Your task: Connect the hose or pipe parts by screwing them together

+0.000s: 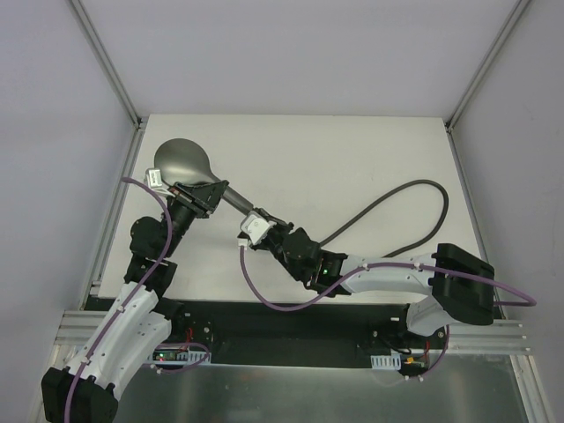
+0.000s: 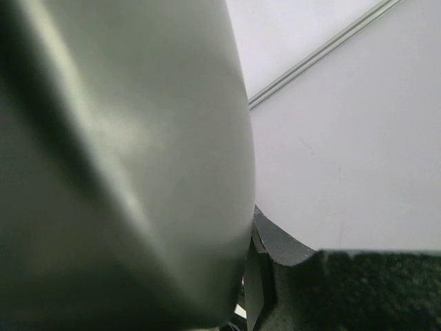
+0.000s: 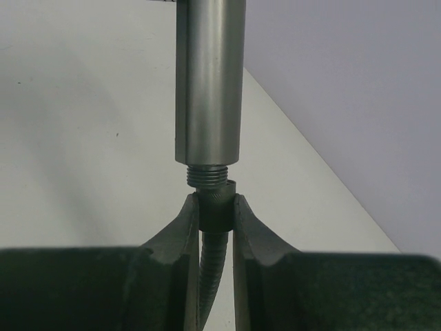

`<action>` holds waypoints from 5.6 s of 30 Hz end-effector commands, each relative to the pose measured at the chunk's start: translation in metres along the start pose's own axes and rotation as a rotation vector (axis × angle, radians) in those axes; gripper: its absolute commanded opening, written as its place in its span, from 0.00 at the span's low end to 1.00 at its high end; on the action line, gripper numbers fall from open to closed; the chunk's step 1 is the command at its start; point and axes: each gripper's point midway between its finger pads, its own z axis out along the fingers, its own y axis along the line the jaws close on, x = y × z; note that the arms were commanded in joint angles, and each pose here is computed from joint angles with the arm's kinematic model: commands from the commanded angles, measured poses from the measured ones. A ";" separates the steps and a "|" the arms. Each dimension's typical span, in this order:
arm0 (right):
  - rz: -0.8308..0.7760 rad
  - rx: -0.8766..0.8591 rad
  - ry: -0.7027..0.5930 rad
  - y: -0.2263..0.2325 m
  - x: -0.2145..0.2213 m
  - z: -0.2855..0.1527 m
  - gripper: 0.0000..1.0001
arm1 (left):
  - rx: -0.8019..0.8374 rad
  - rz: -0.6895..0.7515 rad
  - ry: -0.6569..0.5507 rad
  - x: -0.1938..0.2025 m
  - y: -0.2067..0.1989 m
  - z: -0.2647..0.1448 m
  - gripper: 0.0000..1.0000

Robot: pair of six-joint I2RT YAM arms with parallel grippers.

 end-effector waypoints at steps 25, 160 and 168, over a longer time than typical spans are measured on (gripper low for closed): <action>0.209 0.043 -0.191 -0.025 -0.050 -0.008 0.01 | 0.084 0.015 0.007 0.003 -0.015 0.000 0.00; 0.901 -0.690 -0.535 -0.068 -0.071 -0.059 0.05 | 0.710 0.103 0.274 0.058 -0.084 -0.018 0.00; 0.935 -0.632 -0.465 -0.064 -0.049 -0.058 0.28 | 0.568 0.146 0.227 0.050 -0.067 0.004 0.00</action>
